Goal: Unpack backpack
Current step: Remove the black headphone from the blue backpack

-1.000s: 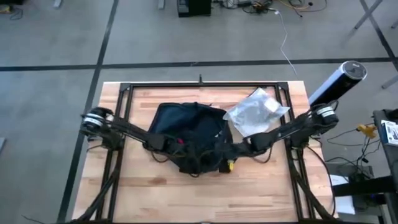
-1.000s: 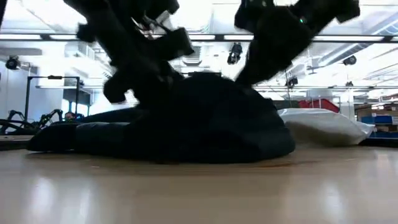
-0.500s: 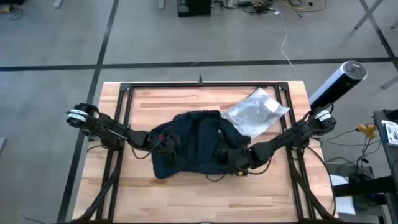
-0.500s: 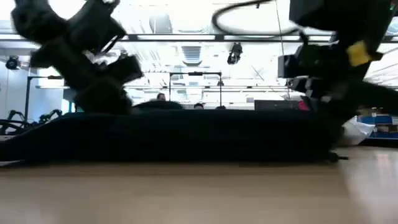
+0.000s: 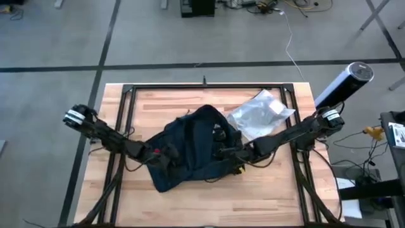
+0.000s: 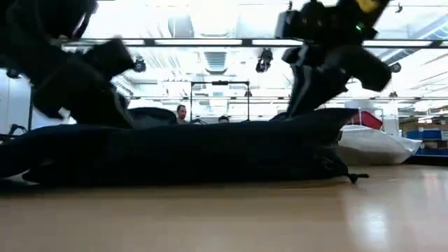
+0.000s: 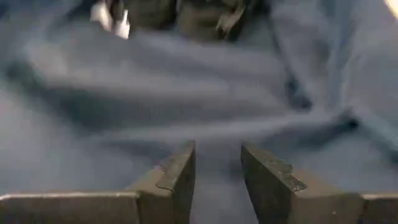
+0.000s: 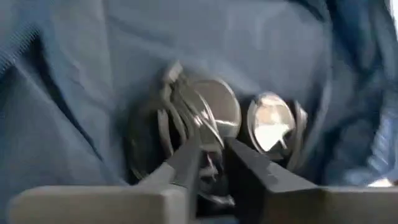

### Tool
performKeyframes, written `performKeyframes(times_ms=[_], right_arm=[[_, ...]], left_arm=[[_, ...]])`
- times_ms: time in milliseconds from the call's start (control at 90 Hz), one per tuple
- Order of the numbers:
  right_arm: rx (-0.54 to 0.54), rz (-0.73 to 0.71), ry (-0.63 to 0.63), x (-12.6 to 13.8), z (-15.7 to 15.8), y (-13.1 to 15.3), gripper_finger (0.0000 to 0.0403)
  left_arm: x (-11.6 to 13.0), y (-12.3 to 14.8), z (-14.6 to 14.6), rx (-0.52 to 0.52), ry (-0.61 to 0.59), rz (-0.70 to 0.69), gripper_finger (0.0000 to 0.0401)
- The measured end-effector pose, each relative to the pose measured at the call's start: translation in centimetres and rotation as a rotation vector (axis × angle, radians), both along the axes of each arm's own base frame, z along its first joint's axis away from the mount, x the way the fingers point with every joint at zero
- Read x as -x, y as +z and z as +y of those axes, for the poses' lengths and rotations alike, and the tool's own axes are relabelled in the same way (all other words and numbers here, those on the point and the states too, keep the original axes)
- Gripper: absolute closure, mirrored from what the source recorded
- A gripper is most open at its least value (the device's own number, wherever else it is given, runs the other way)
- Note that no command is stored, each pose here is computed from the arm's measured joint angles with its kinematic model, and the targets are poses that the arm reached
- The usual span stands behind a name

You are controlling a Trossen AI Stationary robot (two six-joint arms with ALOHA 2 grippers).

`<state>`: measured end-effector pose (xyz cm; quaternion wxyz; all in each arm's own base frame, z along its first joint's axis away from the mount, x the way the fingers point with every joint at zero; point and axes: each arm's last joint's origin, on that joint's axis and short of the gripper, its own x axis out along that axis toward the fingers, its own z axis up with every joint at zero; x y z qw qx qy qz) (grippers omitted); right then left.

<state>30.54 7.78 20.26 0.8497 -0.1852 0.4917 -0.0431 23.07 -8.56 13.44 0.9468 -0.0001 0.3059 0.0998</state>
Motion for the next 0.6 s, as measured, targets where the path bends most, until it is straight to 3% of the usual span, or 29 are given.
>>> performKeyframes(times_ms=[156, 300, 444, 600], right_arm=[[-0.135, 0.079, 0.035, -1.1, -1.9, -0.9, 0.0222], [-0.214, 0.118, 0.0, -1.3, -4.0, -1.6, 0.0174], [-0.252, 0.141, -0.013, -1.0, -5.1, -2.3, 0.0158], [-0.256, 0.203, -0.027, -1.1, -5.6, -4.4, 0.0167]], left_arm=[[-1.1, 1.6, -0.4, -0.078, -0.067, -0.035, 0.0283], [-1.4, 1.3, -0.4, -0.108, -0.072, -0.016, 0.0283], [-1.0, 0.3, -0.1, -0.113, -0.036, 0.012, 0.0283], [-0.4, -0.5, 0.4, -0.118, 0.027, 0.023, 0.0283]])
